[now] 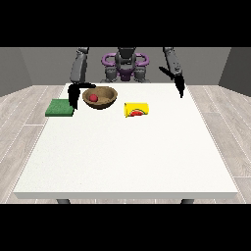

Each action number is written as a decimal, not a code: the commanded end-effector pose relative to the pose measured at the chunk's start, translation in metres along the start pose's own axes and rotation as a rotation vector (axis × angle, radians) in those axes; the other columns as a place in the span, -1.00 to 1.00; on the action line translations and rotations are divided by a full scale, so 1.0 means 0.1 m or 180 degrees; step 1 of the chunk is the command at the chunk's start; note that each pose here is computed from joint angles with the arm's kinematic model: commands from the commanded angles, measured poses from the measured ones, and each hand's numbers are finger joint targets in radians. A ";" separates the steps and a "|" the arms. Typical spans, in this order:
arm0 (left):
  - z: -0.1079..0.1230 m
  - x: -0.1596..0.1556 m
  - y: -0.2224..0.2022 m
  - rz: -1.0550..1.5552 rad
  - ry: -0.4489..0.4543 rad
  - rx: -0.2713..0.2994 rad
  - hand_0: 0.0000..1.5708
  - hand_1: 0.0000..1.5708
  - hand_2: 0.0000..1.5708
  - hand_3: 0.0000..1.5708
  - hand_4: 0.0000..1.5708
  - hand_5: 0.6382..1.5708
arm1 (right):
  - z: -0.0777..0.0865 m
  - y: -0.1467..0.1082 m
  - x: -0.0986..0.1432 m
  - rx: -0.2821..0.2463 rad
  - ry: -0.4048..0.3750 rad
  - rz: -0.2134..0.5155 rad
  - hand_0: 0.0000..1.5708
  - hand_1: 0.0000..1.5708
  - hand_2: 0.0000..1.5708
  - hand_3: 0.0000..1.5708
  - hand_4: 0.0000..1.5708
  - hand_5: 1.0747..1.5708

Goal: Pick the cup and pour the ball into the bowl, then pick the bowl and place it on the pad

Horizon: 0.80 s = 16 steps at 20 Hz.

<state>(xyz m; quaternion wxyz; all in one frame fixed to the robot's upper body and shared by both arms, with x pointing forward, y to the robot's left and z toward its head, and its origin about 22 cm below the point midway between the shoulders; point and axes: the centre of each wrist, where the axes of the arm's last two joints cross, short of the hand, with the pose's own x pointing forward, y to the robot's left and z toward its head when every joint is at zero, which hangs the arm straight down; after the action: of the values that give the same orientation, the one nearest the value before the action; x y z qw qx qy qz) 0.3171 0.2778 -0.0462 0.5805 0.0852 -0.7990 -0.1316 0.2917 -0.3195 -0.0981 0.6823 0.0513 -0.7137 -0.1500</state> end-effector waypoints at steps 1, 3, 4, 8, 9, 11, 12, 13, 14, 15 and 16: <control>-0.14 0.13 -0.01 0.0044 -0.0020 -0.0151 -1.00 -1.00 -1.00 -1.00 -1.00 -0.88 | 0.04 0.23 -0.22 -0.0195 0.0236 -0.0094 -1.00 -1.00 -1.00 -1.00 -1.00 0.99; -0.03 0.04 0.12 -0.0030 -0.0017 -0.0111 -1.00 -1.00 -1.00 -1.00 -1.00 -0.90 | 0.03 0.18 -0.17 -0.0229 0.0281 -0.0053 -1.00 -1.00 -1.00 -1.00 -1.00 1.00; -0.12 0.13 0.03 0.0001 -0.0226 -0.0162 -1.00 -1.00 -1.00 -1.00 -1.00 -0.90 | 0.07 0.07 -0.18 -0.0495 0.0534 -0.0006 -1.00 -1.00 -1.00 -1.00 -0.41 0.92; -0.40 0.35 -0.04 -0.0024 -0.0455 -0.0268 -1.00 -1.00 -1.00 -1.00 -1.00 -0.85 | 0.48 -0.26 -0.26 -0.0268 0.0841 0.1534 1.00 1.00 1.00 1.00 0.38 0.87; -0.41 0.37 -0.04 0.0023 -0.0510 -0.0354 -1.00 -1.00 -1.00 -1.00 -1.00 -0.85 | 0.49 -0.45 -0.11 -0.0278 0.0811 0.1959 1.00 1.00 1.00 1.00 0.42 0.95; -0.45 0.42 -0.11 0.0013 -0.0625 -0.0403 -1.00 -1.00 -1.00 -1.00 -1.00 -0.84 | 0.55 -0.60 0.01 -0.0373 0.0684 0.2443 1.00 1.00 1.00 1.00 0.60 0.96; -0.56 0.51 -0.06 -0.0013 -0.0691 -0.0413 -1.00 -1.00 -1.00 -1.00 -1.00 -0.84 | 0.56 -0.62 0.04 -0.0419 0.0651 0.2566 1.00 1.00 1.00 1.00 0.66 0.97; -0.53 0.51 -0.10 0.0010 -0.0717 -0.0466 -1.00 -1.00 -1.00 -1.00 -1.00 -0.85 | 0.66 -0.74 0.06 -0.0529 0.0705 0.2731 1.00 1.00 1.00 1.00 0.66 0.98; -0.51 0.50 -0.17 0.0025 -0.0729 -0.0477 -1.00 -1.00 -1.00 -1.00 -1.00 -0.84 | 0.60 -0.75 0.13 -0.0643 0.0585 0.2854 1.00 1.00 1.00 1.00 0.65 0.98; -0.64 0.60 -0.10 -0.0015 -0.0808 -0.0503 -1.00 -1.00 -1.00 -1.00 -1.00 -0.83 | 0.56 -0.75 0.20 -0.0700 0.0552 0.2950 1.00 1.00 1.00 1.00 0.65 0.99; -0.66 0.62 -0.17 -0.0008 -0.0773 -0.0545 -1.00 -1.00 -1.00 -1.00 -1.00 -0.84 | 0.51 -0.79 0.29 -0.0805 0.0565 0.3040 1.00 1.00 1.00 1.00 0.65 0.99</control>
<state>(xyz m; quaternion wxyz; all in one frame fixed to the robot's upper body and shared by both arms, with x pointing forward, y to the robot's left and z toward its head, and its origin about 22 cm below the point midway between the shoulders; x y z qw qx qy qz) 0.3518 0.2481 0.0100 0.4990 0.0308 -0.8440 -0.1941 0.2513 -0.3773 -0.0772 0.6803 -0.2521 -0.6857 0.0589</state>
